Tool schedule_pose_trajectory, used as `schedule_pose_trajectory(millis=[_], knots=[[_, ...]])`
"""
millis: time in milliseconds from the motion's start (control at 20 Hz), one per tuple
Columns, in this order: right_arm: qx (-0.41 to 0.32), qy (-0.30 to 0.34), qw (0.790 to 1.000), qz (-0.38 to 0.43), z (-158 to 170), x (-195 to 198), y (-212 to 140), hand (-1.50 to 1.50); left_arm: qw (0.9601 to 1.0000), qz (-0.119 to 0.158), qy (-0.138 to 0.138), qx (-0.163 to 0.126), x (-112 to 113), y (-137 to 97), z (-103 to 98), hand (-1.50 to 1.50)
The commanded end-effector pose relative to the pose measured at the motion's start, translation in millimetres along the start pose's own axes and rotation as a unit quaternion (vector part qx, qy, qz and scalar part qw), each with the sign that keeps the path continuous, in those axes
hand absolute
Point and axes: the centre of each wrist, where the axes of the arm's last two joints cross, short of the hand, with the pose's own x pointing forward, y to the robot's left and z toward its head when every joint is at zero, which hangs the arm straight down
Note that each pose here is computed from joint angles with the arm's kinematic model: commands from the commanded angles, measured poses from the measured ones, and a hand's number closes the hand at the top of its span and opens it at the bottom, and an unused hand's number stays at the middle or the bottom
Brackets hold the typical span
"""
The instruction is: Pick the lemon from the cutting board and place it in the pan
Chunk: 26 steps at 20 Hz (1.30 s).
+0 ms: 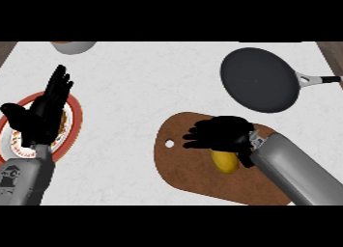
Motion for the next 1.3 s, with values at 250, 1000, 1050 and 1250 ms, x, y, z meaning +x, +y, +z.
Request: schedule_pose_trajectory(millis=[250,1000,1050,1250], knots=[[0.035,-0.078,0.996,0.016,-9,2,19,1.50,1.0000,0.005,0.001,-0.005,10,-1,5,0.00],[-0.090,0.078,0.988,-0.094,-16,19,30,1.50,0.9998,0.001,0.013,0.017,-13,6,19,0.00],[-0.106,0.117,0.980,-0.124,-27,25,35,1.50,0.9999,-0.003,0.006,0.016,-6,16,12,0.00],[-0.216,0.243,0.930,-0.168,-26,44,16,1.50,0.9994,0.001,0.015,0.032,-11,15,13,0.00]])
